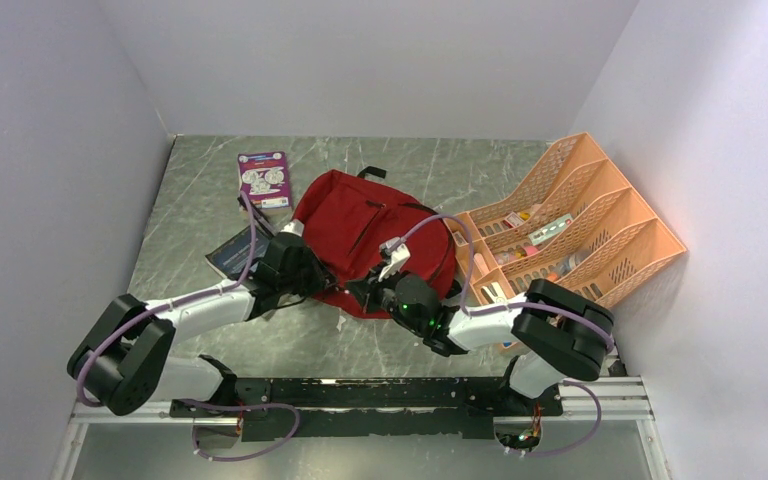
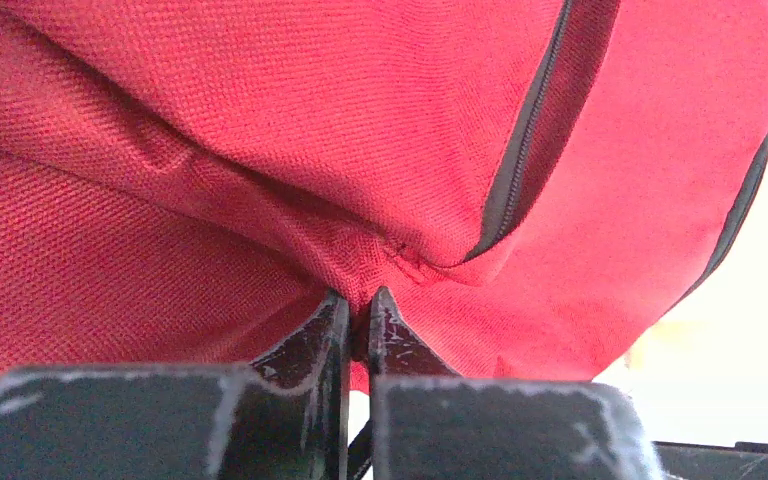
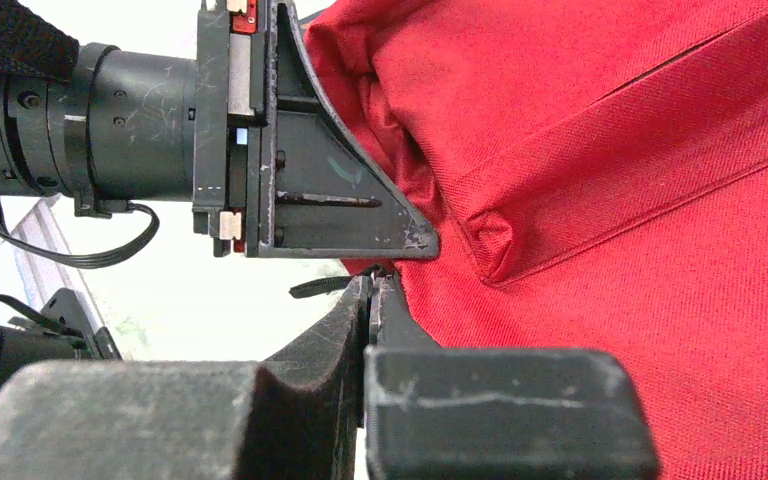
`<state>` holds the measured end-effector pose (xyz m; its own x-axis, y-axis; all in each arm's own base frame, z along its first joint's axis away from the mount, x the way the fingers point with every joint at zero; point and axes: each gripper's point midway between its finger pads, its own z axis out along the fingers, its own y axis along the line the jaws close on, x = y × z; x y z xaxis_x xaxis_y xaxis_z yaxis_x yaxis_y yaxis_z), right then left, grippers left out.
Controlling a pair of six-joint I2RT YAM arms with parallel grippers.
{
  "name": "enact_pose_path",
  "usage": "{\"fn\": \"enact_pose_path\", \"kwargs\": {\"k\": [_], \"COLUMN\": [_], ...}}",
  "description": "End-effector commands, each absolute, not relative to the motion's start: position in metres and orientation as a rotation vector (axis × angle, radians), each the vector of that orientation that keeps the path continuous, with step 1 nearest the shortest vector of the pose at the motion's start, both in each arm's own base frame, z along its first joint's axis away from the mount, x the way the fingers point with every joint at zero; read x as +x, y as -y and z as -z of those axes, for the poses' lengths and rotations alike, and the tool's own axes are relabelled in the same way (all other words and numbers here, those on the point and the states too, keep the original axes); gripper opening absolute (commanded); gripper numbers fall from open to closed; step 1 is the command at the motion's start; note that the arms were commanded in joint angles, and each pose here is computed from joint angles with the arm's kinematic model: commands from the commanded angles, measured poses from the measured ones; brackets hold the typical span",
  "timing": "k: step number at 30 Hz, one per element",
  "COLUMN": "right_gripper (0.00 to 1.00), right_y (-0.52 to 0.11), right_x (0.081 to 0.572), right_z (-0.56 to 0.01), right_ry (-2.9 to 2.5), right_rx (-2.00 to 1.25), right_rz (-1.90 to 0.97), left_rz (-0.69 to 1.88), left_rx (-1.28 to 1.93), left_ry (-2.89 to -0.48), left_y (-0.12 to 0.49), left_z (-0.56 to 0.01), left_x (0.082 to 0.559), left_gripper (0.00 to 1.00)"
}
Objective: Pack the student bag
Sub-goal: Unzip the student bag at the center of the board.
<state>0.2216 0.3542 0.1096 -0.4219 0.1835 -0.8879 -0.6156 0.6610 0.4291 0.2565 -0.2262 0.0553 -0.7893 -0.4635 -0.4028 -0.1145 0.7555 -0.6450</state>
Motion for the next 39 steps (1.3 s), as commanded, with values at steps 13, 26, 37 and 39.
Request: {"fn": "enact_pose_path", "kwargs": {"k": [13, 26, 37, 39], "right_gripper": [0.00, 0.00, 0.00, 0.00], "right_y": [-0.269, -0.176, -0.193, -0.211], "right_x": [0.239, 0.259, 0.267, 0.262], "right_z": [-0.124, -0.138, -0.162, -0.171], "right_ry": [-1.896, -1.898, -1.816, -1.787], "right_rx": [-0.192, -0.009, -0.101, -0.186], "right_rz": [-0.512, -0.150, -0.444, -0.531], "left_rz": [0.495, 0.412, 0.412, 0.424], "left_rx": [-0.396, -0.453, -0.287, -0.218], "left_ry": [-2.294, -2.289, -2.315, -2.309], "left_y": [0.163, 0.110, 0.112, 0.115], "left_z": [-0.089, -0.090, -0.117, -0.134], "left_x": [0.277, 0.284, 0.285, 0.286], "left_gripper": [0.05, 0.05, 0.37, 0.47]}}
